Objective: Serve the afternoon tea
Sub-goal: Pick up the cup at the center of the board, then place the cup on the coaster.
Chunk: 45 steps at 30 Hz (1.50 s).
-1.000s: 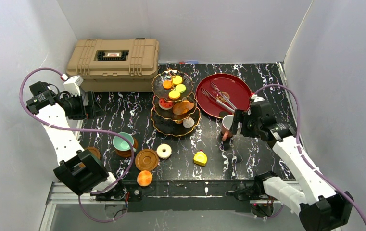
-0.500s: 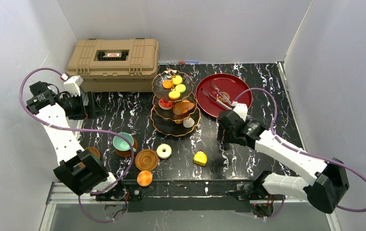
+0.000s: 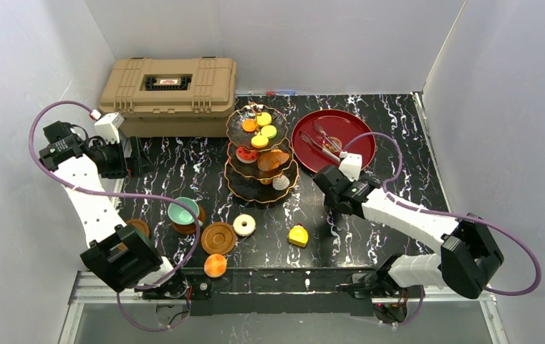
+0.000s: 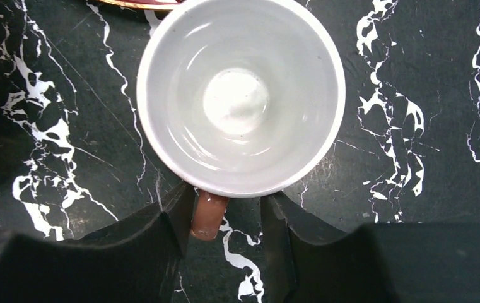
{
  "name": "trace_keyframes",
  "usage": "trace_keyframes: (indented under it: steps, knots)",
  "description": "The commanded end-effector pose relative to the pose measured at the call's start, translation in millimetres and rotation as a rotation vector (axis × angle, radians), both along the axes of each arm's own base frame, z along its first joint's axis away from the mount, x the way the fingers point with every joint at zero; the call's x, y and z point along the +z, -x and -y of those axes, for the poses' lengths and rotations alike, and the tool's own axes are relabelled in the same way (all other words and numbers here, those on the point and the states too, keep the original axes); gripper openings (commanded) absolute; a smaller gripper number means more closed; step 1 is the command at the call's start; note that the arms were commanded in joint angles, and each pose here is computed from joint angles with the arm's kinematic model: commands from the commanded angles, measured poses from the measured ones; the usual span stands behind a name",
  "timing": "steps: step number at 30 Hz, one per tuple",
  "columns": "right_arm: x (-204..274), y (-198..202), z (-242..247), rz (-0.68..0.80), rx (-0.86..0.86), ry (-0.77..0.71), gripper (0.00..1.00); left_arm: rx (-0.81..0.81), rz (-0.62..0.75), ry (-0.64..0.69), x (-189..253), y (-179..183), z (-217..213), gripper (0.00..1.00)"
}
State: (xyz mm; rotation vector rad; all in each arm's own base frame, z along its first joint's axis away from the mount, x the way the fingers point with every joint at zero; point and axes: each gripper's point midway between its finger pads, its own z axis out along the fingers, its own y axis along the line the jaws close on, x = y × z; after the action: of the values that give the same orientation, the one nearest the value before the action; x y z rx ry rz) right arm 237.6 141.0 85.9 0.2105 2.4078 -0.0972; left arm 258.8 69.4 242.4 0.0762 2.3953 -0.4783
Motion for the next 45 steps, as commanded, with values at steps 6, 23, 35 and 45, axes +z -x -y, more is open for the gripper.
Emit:
trace_keyframes:
  steps: [6, 23, 35, 45]
  knots:
    - [14.6, -4.2, 10.9, 0.100, -0.006, 0.042, 0.01, -0.006, 0.052, -0.031, 18.6, 2.2, 1.7, 0.98]
    - [126.6, 68.9, -95.9, 0.290, 0.543, -0.034, 0.01, -0.003, 0.046, 0.001, 20.2, 3.4, 6.6, 0.98]
    - [138.0, 144.3, -295.8, 0.375, 1.063, -0.123, 0.01, 0.071, -0.012, 0.093, 16.3, -6.4, 3.3, 0.98]
    - [100.5, 161.1, -357.1, 0.325, 1.231, -0.118, 0.01, 0.124, -0.008, 0.106, 19.1, -9.9, -6.0, 0.98]
